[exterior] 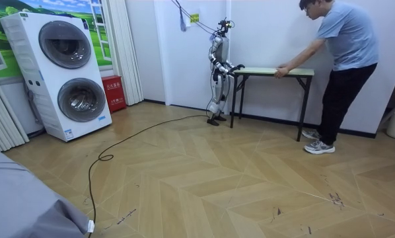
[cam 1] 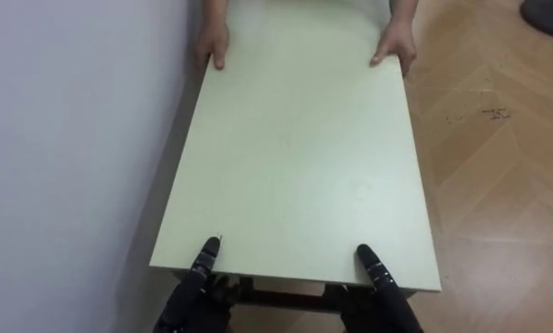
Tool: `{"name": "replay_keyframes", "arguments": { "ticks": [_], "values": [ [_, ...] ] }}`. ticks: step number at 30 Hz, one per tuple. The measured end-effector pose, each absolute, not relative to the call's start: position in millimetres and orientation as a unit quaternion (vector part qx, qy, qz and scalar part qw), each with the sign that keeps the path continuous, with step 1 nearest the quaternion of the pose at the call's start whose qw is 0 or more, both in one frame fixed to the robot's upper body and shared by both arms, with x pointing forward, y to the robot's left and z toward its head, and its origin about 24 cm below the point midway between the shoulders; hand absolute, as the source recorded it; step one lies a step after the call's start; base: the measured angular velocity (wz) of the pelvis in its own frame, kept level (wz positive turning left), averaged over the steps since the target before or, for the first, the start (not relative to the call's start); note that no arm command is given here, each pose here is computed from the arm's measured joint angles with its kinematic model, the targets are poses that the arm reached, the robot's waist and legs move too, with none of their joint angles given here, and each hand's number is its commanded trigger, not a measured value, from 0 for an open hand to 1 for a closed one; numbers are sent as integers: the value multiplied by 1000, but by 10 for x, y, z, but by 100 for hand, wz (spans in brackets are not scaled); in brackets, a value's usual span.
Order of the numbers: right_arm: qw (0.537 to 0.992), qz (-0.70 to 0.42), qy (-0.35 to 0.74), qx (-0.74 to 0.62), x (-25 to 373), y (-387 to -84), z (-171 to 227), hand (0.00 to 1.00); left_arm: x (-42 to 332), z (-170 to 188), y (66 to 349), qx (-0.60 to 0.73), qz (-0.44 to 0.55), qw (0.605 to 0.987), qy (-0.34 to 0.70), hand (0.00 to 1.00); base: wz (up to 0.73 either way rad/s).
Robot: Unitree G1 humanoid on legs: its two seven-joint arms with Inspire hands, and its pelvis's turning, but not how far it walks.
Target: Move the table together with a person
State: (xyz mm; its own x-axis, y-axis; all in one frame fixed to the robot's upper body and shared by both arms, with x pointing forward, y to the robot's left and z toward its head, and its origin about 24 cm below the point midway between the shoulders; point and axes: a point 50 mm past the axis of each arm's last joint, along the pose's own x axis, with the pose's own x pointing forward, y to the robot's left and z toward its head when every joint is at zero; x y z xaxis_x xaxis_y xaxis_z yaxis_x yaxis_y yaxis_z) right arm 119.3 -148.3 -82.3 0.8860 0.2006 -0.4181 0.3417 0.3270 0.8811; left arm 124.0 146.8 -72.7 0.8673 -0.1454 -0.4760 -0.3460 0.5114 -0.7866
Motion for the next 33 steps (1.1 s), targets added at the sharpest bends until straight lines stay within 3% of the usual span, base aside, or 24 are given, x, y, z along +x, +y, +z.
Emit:
{"name": "replay_keyframes", "arguments": {
  "ticks": [3,7,12,21,33],
  "values": [
    [784,-41,235,573,1187,-1493,-822,0,1236,-727,1470,-491,59,833,249,0,0],
    [818,9,236,525,1189,-1549,-796,0,1266,-711,1540,-387,11,884,261,0,-3],
    [834,31,242,494,1185,-1585,-789,0,1297,-694,1560,-337,-15,905,259,0,-1],
    [836,73,236,490,1089,-1611,-815,0,1300,-684,1629,-313,-38,914,257,0,-4],
    [861,120,251,426,1053,-1727,-865,0,1104,-929,1775,-289,-28,905,311,0,-1]
  ]
}}
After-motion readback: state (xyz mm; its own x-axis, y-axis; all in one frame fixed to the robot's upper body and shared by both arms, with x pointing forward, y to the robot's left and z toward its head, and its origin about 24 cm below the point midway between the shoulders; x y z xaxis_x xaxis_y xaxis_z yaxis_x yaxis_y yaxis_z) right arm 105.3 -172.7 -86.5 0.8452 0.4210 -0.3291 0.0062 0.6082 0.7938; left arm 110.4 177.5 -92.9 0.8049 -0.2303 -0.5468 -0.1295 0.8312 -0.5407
